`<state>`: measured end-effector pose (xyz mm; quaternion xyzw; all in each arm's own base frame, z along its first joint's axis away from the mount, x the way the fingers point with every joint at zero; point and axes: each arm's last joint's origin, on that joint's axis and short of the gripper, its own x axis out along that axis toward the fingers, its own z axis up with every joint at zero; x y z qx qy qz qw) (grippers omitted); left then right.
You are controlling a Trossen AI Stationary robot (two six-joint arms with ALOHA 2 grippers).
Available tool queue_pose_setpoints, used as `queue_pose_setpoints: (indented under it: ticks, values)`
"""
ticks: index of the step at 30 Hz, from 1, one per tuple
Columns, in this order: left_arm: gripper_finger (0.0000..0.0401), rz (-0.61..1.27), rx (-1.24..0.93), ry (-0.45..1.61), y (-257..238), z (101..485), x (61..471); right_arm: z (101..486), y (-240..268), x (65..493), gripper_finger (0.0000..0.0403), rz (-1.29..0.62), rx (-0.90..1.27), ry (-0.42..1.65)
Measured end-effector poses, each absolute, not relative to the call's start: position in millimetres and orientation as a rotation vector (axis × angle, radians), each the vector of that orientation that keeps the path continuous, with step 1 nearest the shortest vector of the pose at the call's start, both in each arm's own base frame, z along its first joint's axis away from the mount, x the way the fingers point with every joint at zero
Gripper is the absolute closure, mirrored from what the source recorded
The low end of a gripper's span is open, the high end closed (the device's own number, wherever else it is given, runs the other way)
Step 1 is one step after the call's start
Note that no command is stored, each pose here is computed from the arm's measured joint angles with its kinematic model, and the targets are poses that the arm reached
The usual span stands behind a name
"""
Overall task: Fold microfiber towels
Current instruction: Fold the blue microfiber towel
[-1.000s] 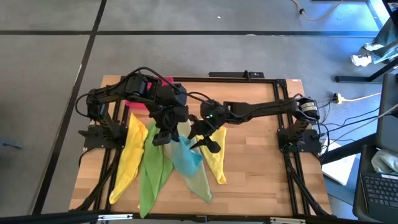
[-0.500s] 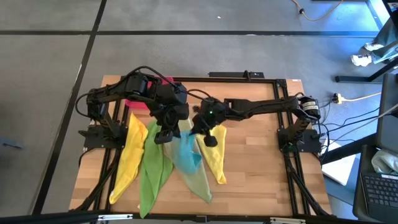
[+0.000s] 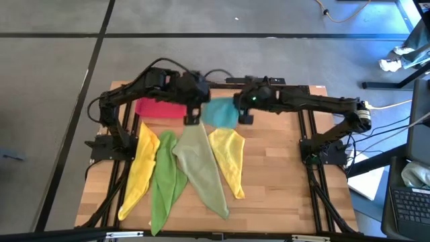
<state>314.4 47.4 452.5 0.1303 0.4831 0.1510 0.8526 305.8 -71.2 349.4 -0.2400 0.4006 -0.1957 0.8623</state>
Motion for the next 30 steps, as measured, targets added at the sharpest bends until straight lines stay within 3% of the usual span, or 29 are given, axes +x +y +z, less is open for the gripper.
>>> queue_pose_setpoints:
  ticks: [4,7,16,21,25,30]
  values:
    - [0.0401,0.368,0.191,0.981,64.6,438.9,336.7,360.4,-75.4,291.7,0.0392,-0.467,-0.477,0.829]
    - [0.0401,0.303,0.135,1.045,66.1,411.5,358.3,349.4,-73.0,285.5,0.0393,-0.432,-0.381,0.911]
    - [0.0401,0.129,0.133,1.387,42.2,283.0,414.3,244.5,-52.3,261.9,0.039,-0.22,-0.011,1.229]
    - [0.0401,0.018,0.052,1.454,23.4,230.7,423.0,200.8,-28.0,252.2,0.0389,-0.068,0.169,1.263]
    - [0.0401,0.001,0.017,1.432,11.8,210.7,424.3,179.2,-9.1,250.1,0.0381,0.075,0.308,1.212]
    - [0.0401,-0.029,0.007,1.441,2.7,207.3,423.2,174.8,7.0,249.7,0.0327,0.13,0.354,1.205]
